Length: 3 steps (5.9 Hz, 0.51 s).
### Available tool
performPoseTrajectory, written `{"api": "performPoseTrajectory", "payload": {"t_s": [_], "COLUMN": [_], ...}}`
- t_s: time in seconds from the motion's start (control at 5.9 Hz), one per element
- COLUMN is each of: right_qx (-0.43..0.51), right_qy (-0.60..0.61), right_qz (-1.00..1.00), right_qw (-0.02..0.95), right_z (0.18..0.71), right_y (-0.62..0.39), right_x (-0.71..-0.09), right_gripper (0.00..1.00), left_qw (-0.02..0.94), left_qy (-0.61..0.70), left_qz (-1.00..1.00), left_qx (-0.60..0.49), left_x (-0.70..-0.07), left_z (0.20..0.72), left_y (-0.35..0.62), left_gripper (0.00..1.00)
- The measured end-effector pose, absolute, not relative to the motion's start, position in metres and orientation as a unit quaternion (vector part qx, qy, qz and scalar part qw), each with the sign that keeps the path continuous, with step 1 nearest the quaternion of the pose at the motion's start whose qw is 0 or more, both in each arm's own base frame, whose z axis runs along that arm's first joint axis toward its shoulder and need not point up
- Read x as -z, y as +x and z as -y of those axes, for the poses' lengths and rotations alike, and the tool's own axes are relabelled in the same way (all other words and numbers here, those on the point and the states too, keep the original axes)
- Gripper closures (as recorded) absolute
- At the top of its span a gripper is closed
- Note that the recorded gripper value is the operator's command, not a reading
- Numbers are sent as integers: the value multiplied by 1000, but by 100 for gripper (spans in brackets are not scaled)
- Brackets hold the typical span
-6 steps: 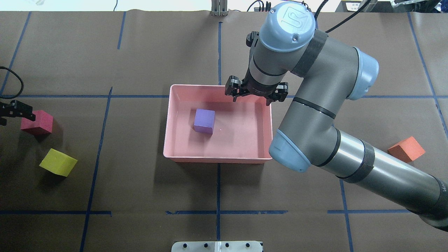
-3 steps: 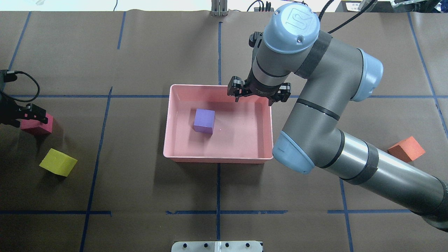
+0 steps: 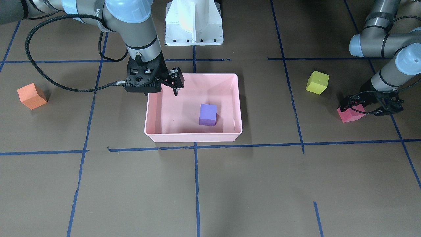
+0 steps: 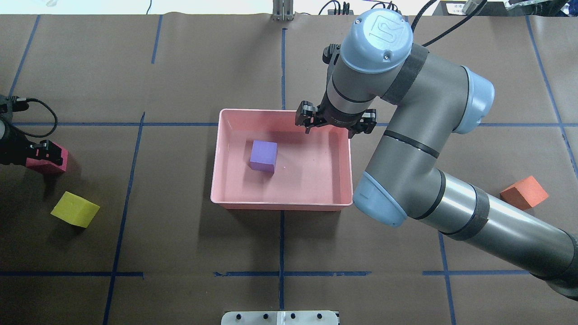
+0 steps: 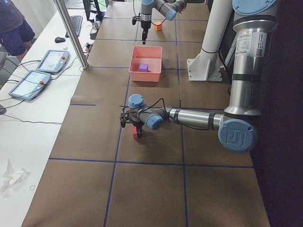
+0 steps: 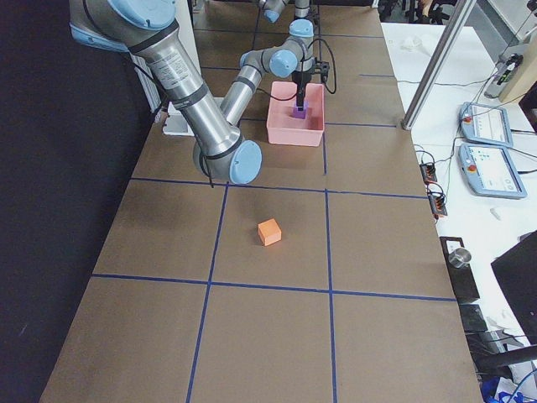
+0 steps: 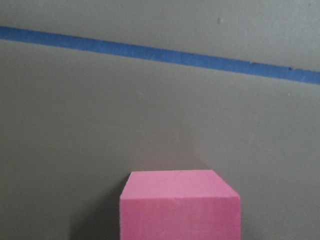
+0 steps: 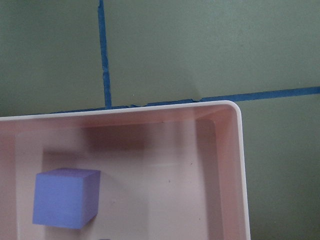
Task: Place blocks into pink bin with both arms
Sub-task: 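Close the left gripper on the magenta cube while the right gripper hovers, then carry the magenta cube into the bin while the right arm reaches outward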
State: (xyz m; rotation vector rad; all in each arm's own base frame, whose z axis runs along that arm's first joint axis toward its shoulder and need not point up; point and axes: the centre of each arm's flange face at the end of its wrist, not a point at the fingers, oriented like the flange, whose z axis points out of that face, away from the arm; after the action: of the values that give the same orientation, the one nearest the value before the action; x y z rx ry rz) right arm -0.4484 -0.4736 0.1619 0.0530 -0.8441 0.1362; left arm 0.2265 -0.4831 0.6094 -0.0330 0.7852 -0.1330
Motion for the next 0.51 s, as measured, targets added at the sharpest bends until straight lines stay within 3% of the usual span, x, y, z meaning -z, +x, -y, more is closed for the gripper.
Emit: {"api": "performPoseTrajectory", "payload": {"t_s": [0.51], "right_qx": [-57], "right_qy": [25], "right_qz": [414], "right_qw": [908], "right_z": [466], "right_y": [-441], "right_x": [-168], "right_gripper": [0], "left_qw": [912], "left_qy": [15], "left_qz": [-407], "left_qx": [53], "left_x": [-559], "left_z": [497], "left_y": [235], "left_gripper": [66]}}
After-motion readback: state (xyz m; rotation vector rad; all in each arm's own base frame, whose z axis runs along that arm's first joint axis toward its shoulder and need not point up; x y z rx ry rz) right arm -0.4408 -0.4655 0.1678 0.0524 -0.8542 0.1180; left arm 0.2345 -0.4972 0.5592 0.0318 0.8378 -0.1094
